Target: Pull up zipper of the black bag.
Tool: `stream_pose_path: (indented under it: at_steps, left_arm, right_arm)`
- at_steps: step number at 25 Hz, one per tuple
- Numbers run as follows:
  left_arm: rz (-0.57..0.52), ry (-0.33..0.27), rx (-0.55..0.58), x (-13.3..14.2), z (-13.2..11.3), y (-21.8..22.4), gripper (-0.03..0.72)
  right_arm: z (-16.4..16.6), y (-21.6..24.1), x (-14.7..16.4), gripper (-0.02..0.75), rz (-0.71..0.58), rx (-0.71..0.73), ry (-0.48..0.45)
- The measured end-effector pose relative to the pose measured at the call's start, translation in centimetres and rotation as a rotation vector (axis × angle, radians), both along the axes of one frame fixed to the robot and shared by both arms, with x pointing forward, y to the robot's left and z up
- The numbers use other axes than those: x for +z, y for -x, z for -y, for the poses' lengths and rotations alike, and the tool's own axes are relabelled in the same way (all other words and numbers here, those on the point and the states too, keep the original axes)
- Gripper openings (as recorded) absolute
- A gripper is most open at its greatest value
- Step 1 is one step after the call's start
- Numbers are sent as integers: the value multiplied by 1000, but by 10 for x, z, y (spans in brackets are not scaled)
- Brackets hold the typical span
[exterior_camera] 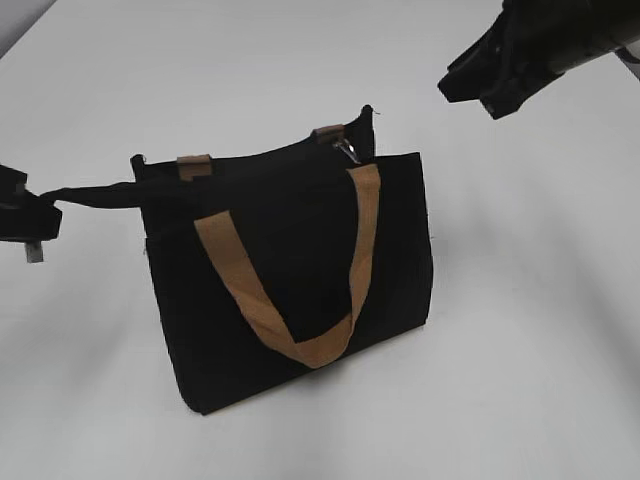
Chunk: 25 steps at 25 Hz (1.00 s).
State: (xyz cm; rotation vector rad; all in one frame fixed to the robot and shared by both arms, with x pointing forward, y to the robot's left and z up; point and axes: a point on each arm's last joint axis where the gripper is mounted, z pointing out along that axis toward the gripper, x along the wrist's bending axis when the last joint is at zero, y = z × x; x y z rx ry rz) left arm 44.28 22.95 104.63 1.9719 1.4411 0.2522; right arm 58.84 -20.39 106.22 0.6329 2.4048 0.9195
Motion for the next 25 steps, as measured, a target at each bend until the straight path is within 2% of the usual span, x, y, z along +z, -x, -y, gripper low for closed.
stream_pose_path:
  at_steps: [2, 4, 6, 9, 11, 14, 15, 18, 20, 23, 25]
  left_arm:
    - [-15, 0, -6, -1, 0, 1, 135]
    - [-46, -4, -23, -2, 1, 5, 258]
    - [-96, -4, -54, -1, 1, 13, 335]
    - [-166, 1, -69, 6, -1, 33, 374]
    - [-184, -10, -43, 15, -7, 50, 382]
    - [-132, -59, -5, 32, -21, 84, 384]
    - [-64, -65, 10, 41, -27, 101, 384]
    - [92, -63, 36, 56, -40, 141, 384]
    - [235, -33, 47, 62, -47, 172, 384]
    - [384, 4, 55, 53, -56, 211, 384]
    - [427, 12, 53, 36, -60, 228, 384]
  right_arm:
    - [0, 3, 6, 312, -41, -64, -65]
    - [1, 8, 13, 472, -103, -154, -158]
    - [4, 14, 18, 565, -189, -237, -242]
    - [8, 27, 17, 594, -363, -303, -258]
    - [11, 41, 12, 596, -511, -320, -194]
    - [18, 67, 2, 598, -682, -372, -104]
    - [22, 78, -3, 598, -712, -395, -84]
    - [30, 120, -15, 596, -755, -453, -62]
    - [37, 150, -19, 595, -748, -473, -51]
    - [47, 197, -23, 593, -694, -507, -44]
    - [56, 228, -23, 593, -605, -533, -41]
